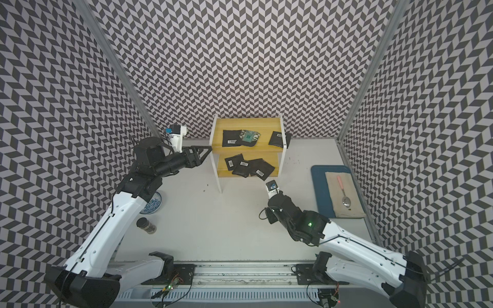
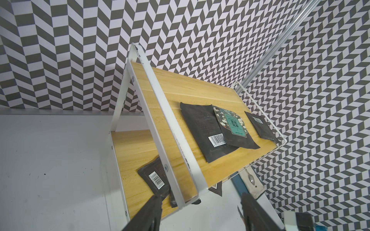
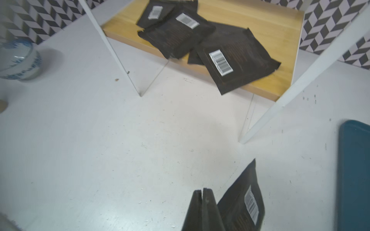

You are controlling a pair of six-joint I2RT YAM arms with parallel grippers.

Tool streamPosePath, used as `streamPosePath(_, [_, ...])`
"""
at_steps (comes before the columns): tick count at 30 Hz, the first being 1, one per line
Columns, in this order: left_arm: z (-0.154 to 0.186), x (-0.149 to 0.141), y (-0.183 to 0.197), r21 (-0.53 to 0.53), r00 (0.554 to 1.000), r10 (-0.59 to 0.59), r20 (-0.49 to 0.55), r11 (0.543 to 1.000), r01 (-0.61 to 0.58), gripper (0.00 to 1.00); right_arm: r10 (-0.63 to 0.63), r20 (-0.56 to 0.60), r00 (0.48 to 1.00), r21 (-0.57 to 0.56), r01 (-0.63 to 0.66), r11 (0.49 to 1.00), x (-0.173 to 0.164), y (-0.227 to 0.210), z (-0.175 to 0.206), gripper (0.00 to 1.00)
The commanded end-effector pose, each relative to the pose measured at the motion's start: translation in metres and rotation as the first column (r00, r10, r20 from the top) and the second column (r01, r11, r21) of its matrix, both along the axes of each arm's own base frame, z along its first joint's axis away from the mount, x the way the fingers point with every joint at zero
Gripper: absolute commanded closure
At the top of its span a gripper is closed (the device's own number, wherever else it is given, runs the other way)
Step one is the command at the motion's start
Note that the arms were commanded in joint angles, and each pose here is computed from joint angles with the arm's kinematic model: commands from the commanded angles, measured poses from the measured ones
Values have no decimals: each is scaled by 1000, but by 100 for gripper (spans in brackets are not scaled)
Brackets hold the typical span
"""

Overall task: Remove the tea bags from the shelf
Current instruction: Place the tea bag at the center of the board.

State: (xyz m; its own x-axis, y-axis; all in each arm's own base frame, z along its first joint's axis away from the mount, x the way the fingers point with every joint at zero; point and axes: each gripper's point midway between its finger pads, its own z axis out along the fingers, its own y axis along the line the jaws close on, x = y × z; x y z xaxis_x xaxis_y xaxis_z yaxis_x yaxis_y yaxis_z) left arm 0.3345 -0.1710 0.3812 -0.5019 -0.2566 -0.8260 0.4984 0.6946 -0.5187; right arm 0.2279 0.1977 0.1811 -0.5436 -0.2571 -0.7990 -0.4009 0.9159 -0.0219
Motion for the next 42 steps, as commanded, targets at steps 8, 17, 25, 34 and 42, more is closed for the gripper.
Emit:
streamPosePath(8, [-5, -9, 0, 3, 1000, -13, -1, 1000, 13, 34, -200, 11, 980, 31, 200, 979, 48, -11, -34, 100])
streamPosePath(17, [-10, -10, 2, 15, 1000, -8, -3, 1000, 8, 33, -361, -187, 914, 158, 391, 907, 55, -32, -91, 100])
streamPosePath(25, [-15, -7, 0, 16, 1000, -11, -16, 1000, 11, 34, -417, -276, 866, 266, 486, 833, 64, -29, -104, 100])
streamPosePath(34, [-20, -6, 1, 22, 1000, -9, -24, 1000, 9, 34, -431, -310, 847, 308, 519, 797, 70, -23, -109, 100])
streamPosePath(42, [-17, -5, 0, 23, 1000, -12, -22, 1000, 12, 33, -428, -290, 856, 310, 507, 804, 83, -18, -99, 68])
